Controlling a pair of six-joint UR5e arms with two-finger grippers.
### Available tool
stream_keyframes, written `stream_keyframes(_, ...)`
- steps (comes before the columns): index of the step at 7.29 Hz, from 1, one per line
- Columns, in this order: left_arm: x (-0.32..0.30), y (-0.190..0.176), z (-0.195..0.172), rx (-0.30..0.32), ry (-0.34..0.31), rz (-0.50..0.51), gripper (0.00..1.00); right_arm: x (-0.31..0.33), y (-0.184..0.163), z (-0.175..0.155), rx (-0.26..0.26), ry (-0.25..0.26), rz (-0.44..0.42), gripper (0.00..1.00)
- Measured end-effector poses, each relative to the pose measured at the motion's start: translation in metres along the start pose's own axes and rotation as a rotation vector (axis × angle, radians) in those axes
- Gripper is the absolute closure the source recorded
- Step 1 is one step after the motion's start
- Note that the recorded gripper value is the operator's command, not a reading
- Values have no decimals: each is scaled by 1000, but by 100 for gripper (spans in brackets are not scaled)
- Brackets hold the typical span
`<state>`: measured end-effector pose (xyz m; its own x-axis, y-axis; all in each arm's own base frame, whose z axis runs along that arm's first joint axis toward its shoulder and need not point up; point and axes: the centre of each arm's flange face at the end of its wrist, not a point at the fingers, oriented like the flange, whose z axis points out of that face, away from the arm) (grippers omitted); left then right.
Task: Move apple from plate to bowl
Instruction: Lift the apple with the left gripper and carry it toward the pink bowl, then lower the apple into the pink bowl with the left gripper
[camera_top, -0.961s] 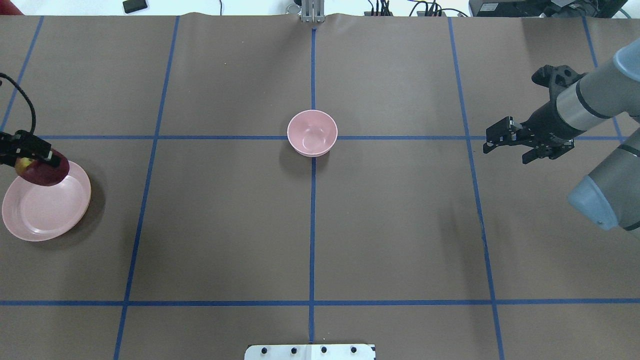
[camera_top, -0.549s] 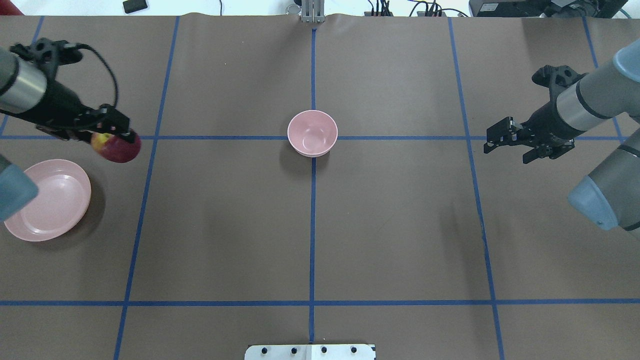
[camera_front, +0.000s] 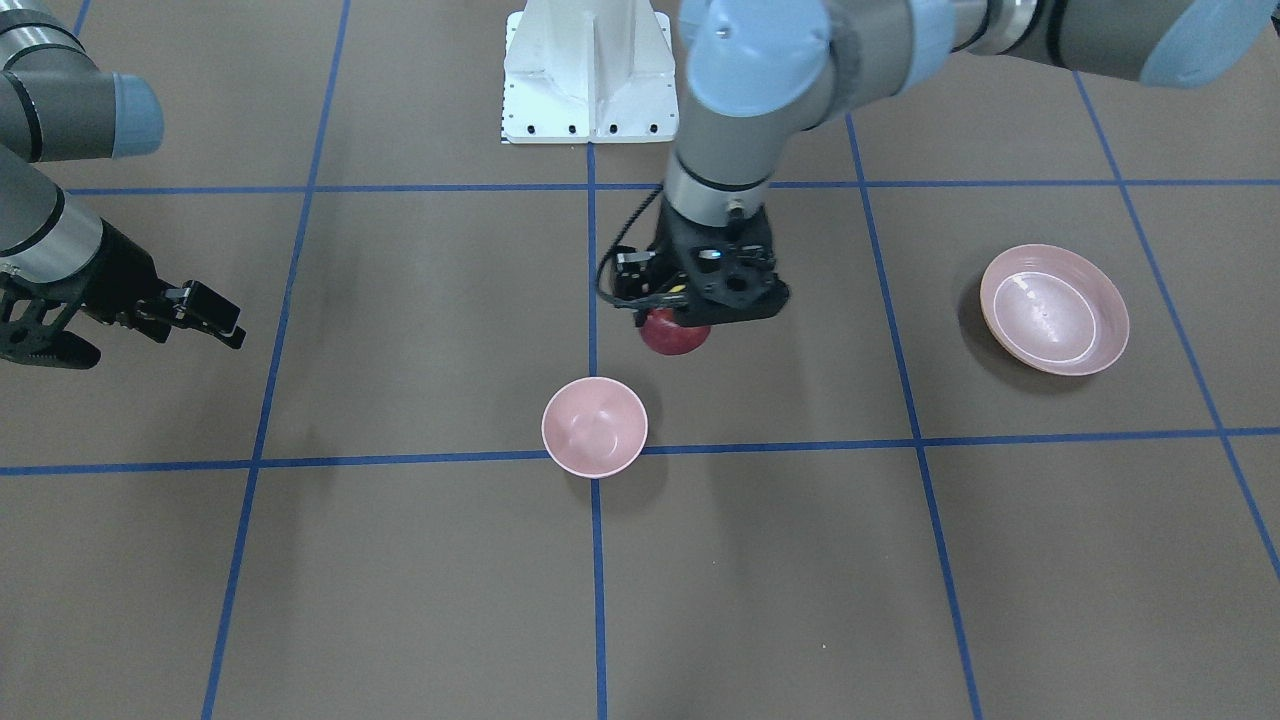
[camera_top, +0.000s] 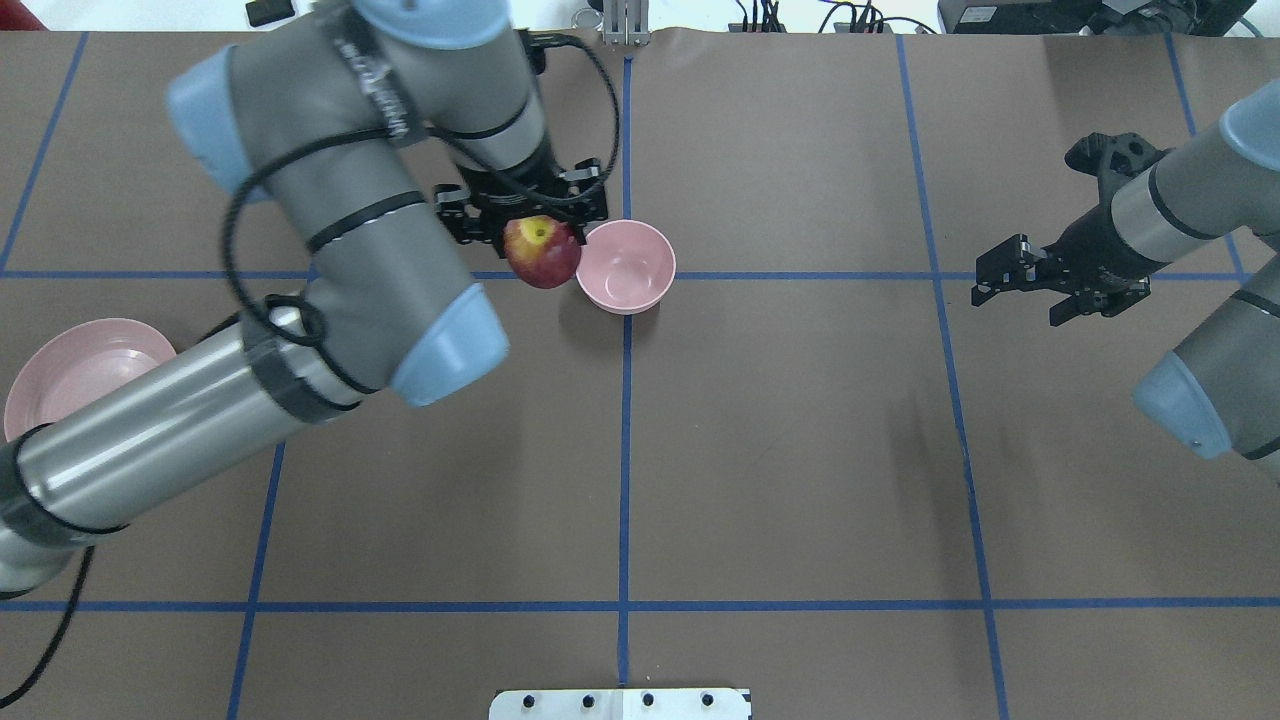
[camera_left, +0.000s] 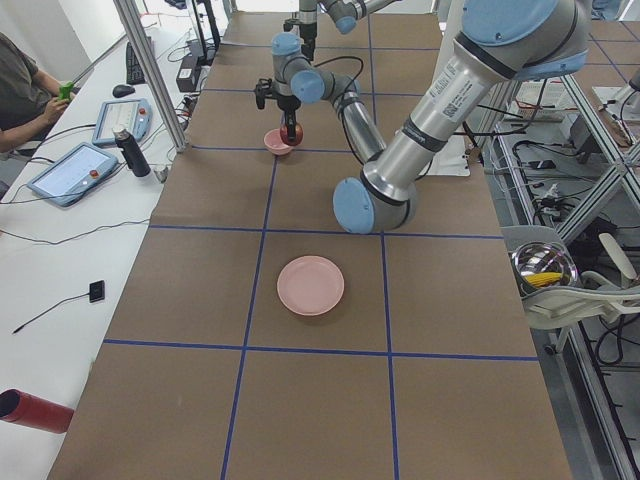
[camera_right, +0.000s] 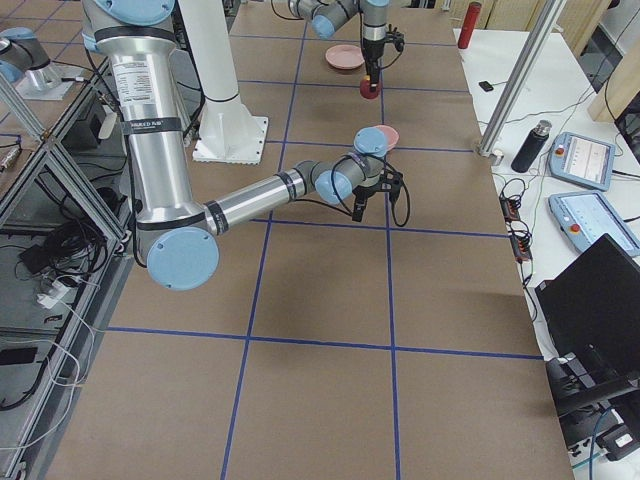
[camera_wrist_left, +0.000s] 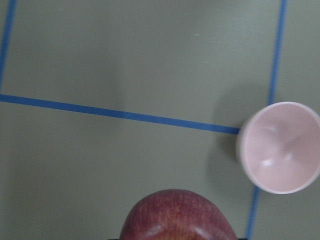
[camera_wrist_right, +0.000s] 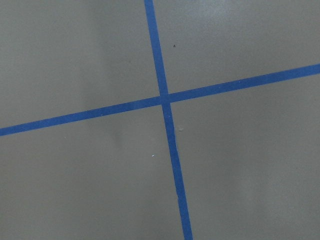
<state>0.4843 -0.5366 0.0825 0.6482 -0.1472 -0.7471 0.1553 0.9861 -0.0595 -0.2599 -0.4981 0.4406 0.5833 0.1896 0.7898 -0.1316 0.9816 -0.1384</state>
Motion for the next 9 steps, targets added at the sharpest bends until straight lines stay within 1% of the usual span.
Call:
stream_keyframes(1,42,-5,11,19,-15,-6,100,1,0,1,1,3,1,0)
stream_keyframes(2,64,-17,31,40,-1,-17,100,1,-1,1,2,4,1,0)
stream_keyframes(3,72,-28,54,51,3,-25,100,1,-1,1,3,4,2,0)
stream_keyframes(4,74,-35,74,59,-8,-29,100,1,-1,1,3,4,2,0)
stream_keyframes(6,72,-29,101,63,-36,-25,100,1,-1,2,2,5,3,0)
stream_keyframes(9,70,-17,119,50,-52,-18,100,2,0,3,1,7,5,0)
